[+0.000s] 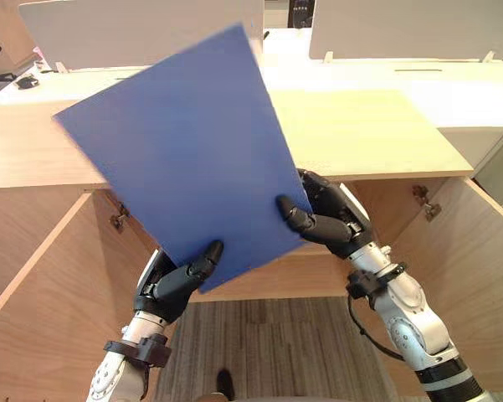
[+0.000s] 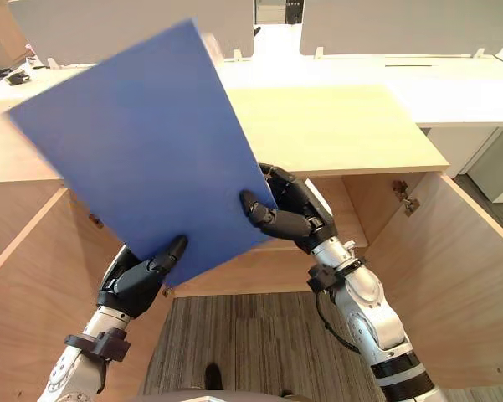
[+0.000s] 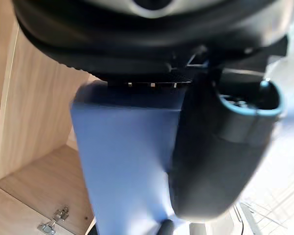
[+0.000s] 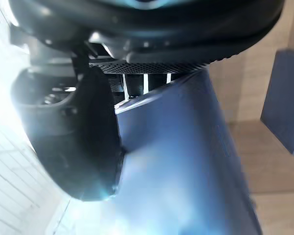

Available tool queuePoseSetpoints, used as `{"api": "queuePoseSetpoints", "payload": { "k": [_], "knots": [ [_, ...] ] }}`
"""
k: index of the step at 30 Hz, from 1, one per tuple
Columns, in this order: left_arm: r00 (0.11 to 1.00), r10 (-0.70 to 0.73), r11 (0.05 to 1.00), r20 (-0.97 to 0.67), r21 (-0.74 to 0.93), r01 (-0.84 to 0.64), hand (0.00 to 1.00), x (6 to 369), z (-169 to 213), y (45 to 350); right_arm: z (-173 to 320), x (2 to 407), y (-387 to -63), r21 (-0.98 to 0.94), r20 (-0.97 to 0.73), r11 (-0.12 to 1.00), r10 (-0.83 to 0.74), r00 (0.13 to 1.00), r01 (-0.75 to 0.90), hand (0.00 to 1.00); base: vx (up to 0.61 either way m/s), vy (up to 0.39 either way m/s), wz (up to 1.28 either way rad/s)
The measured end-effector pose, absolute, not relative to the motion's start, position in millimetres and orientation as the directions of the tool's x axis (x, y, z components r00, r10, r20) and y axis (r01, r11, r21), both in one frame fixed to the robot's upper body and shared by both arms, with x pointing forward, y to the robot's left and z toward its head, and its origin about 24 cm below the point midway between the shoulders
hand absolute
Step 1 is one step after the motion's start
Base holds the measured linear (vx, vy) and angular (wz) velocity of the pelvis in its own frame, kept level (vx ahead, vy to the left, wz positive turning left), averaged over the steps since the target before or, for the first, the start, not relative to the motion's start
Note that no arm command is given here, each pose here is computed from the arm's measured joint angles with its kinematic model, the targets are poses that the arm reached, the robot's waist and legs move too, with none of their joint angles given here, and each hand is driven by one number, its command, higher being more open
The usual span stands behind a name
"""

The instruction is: Walk over to the cabinet, pick up the folder, carry it to the office cabinet, place the folder inside the office cabinet, then close the office cabinet door

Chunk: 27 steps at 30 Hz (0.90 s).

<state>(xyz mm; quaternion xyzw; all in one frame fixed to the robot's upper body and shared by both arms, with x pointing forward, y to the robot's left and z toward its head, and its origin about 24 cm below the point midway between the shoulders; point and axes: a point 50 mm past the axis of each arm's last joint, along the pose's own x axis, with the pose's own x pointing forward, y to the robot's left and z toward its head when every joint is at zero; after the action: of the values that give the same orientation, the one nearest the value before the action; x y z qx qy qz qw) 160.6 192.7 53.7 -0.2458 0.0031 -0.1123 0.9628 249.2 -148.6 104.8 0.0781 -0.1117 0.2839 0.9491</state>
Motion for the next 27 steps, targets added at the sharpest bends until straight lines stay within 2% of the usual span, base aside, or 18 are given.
{"api": "queuePoseSetpoints", "payload": {
  "k": [8, 9, 16, 21, 25, 27],
  "knots": [
    [0.976, -0.202, 0.897, 0.083, -0.386, 0.218, 0.0, 173.1, 59.3, 196.9, 104.2, 251.9, -144.0, 0.093, 0.259, 0.82, 0.527, 0.809, -0.564, 0.0, 0.0, 0.001, 0.0],
    [0.978, -0.191, 0.903, 0.088, -0.374, 0.211, 1.0, 173.7, 59.8, 196.9, 103.8, 252.0, -143.2, 0.088, 0.258, 0.822, 0.527, 0.81, -0.563, 0.0, 0.0, 0.0, 0.0],
    [0.992, -0.059, 0.934, 0.113, -0.343, 0.095, 1.0, 178.3, 62.4, 205.0, 93.3, 252.1, -133.4, 0.131, 0.24, 0.829, 0.505, 0.829, -0.543, 0.0, 0.0, 0.0, 0.0],
    [0.965, 0.226, 0.938, 0.135, -0.297, -0.178, 1.0, 177.9, 60.9, 235.6, 81.7, 245.7, -134.7, 0.196, 0.229, 0.86, 0.426, 0.875, -0.47, 0.0, 0.0, 0.0, 0.08],
    [0.885, 0.464, 0.85, 0.035, -0.3, -0.433, 1.0, 162.1, 37.8, 267.6, 84.3, 248.7, -157.8, 0.271, 0.256, 0.912, 0.241, 0.936, -0.309, 0.0, 0.01, 0.0, 0.06],
    [0.855, 0.518, 0.814, -0.013, -0.301, -0.498, 1.0, 155.0, 27.2, 274.6, 85.8, 249.4, -167.2, 0.286, 0.263, 0.923, 0.181, 0.948, -0.256, 0.0, 0.0, 0.0, 0.0]
  ]
}}
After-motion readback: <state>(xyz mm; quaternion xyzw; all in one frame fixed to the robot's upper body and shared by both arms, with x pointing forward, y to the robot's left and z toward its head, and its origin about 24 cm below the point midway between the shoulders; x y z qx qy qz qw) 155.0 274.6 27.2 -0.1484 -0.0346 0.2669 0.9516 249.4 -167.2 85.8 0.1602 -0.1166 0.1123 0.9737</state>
